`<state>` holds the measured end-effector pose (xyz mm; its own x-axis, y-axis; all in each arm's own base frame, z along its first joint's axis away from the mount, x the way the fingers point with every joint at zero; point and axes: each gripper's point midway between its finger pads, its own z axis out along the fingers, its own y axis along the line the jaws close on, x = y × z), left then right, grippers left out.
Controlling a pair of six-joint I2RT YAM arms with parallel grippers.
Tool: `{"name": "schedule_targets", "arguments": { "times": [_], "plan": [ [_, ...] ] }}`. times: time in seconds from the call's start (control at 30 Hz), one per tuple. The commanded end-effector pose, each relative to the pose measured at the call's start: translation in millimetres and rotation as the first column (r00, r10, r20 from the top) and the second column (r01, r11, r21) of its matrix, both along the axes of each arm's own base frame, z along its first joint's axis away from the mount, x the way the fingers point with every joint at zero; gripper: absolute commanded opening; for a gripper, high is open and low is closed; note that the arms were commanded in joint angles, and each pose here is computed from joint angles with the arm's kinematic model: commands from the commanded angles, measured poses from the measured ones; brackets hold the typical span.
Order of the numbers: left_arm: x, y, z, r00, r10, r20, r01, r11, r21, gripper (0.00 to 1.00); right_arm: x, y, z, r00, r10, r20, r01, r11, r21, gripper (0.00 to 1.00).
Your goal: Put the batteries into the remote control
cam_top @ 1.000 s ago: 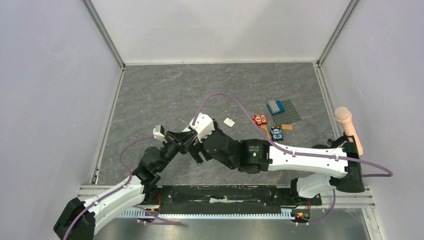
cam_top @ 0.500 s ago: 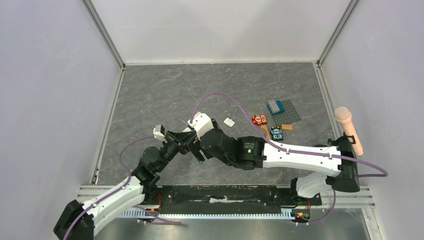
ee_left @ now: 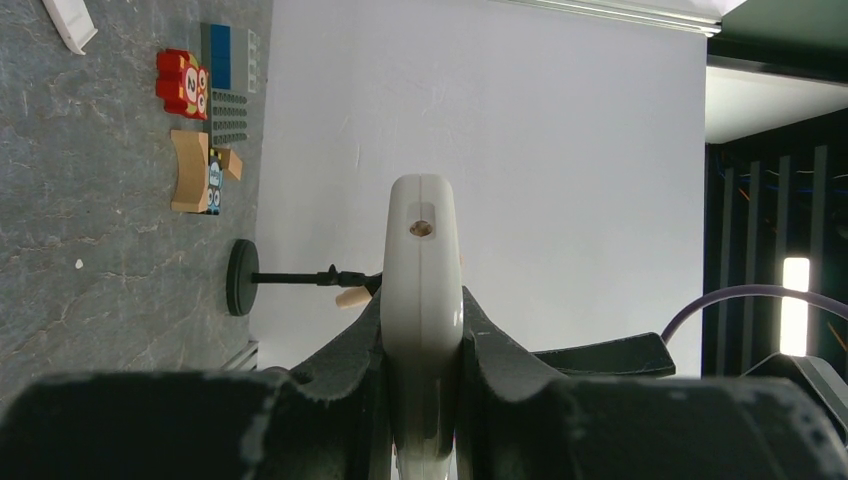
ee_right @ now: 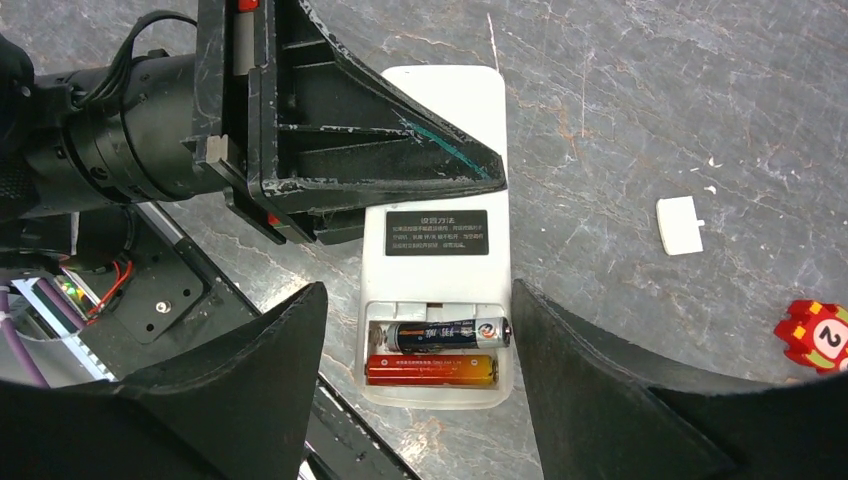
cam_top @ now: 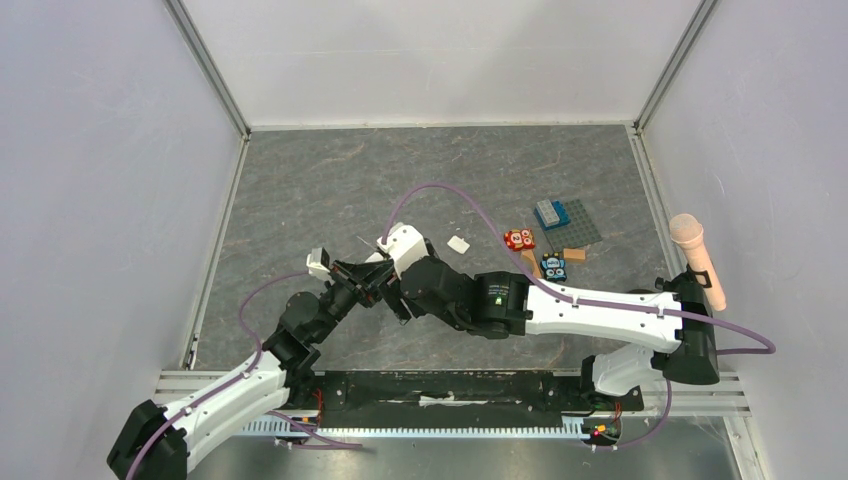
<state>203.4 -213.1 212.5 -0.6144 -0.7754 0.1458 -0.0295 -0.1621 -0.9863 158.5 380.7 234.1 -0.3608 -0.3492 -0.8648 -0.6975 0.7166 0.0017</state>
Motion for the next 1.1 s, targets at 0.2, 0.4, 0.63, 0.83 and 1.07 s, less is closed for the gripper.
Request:
{"name": "schedule_targets", "arguments": {
  "times": [0.2,0.4,0.63,0.83,1.07],
  "plan": [
    [6,8,35,0.999,0.045,0.015,-0.043,0.991,-0.125,0.02,-3,9,18,0.997,-0.041,-0.063,0.048,0.991,0.122,0.72],
    [7,10,32,0.998,0.055,-0.002,-0.055,0.99,-0.128,0.02,-2,7,20,0.996,-0.058,-0.064,0.067,0.988,0.141,0.76],
    [-4,3,22,0.999,-0.003,0.043,0.006,0.998,-0.062,0.02,10,-8,38,0.988,-0.044,-0.145,0.087,0.949,0.302,0.87],
    [-18,3,26,0.99,-0.042,0.132,0.049,0.997,-0.055,0.02,12,-29,41,0.971,0.005,-0.239,0.098,0.905,0.415,0.89],
    [-40,-5,35,0.961,-0.142,0.236,0.155,0.987,-0.037,0.02,-17,-31,57,0.924,0.18,-0.339,0.054,0.813,0.58,0.89]
  ]
}}
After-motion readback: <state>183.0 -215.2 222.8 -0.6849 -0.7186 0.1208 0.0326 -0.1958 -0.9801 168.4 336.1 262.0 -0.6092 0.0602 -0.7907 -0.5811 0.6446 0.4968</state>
